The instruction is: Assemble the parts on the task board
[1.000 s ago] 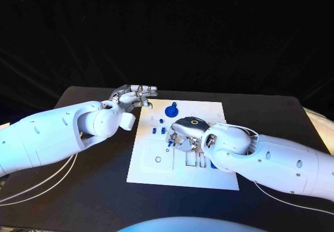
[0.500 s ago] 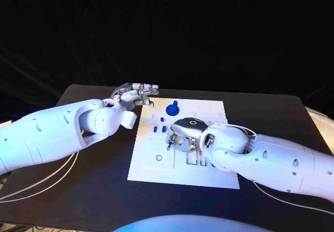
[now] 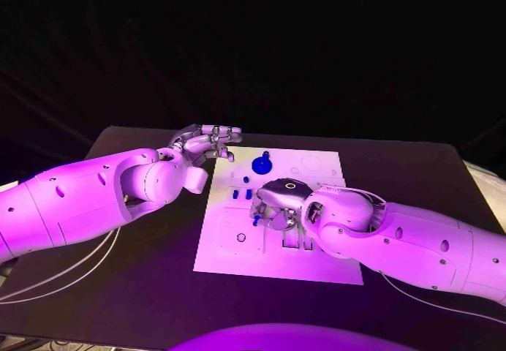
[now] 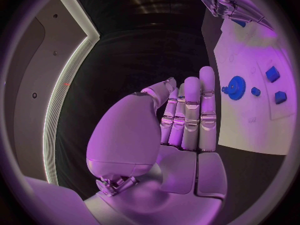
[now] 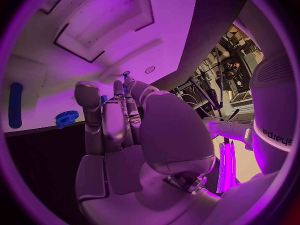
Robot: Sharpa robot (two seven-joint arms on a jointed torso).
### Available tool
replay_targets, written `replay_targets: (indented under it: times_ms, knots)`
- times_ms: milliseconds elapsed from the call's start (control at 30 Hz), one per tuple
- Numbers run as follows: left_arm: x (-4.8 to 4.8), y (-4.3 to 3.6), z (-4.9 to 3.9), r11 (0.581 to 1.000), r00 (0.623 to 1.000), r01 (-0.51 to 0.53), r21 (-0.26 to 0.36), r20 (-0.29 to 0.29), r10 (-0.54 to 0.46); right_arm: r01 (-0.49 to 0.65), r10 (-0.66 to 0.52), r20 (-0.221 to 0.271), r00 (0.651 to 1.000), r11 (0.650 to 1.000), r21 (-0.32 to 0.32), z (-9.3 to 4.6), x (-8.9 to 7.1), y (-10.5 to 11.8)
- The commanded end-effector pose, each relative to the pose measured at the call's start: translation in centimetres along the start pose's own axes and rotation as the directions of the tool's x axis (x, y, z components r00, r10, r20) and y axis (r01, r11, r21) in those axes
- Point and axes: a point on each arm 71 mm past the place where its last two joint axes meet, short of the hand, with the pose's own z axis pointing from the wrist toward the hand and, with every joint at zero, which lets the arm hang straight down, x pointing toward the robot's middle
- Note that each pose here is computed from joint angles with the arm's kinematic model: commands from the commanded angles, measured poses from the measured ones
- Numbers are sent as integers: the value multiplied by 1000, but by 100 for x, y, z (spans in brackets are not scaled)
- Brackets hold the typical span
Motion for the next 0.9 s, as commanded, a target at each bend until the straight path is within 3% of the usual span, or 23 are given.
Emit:
replay_targets:
  times_ms: [33, 567, 900]
  knots:
    - [25, -2, 4, 1000, 1000, -2, 2, -24, 2, 14, -15, -29, 999, 1000, -11, 3, 31, 18]
    - [19, 0, 11, 1000, 1000, -3, 2, -21, 3, 36, -36, -35, 999, 999, -3, 15, 38, 53]
    - [19, -2, 12, 1000, 1000, -4, 5, -14, 4, 116, -114, -65, 991, 993, 25, 59, 71, 99]
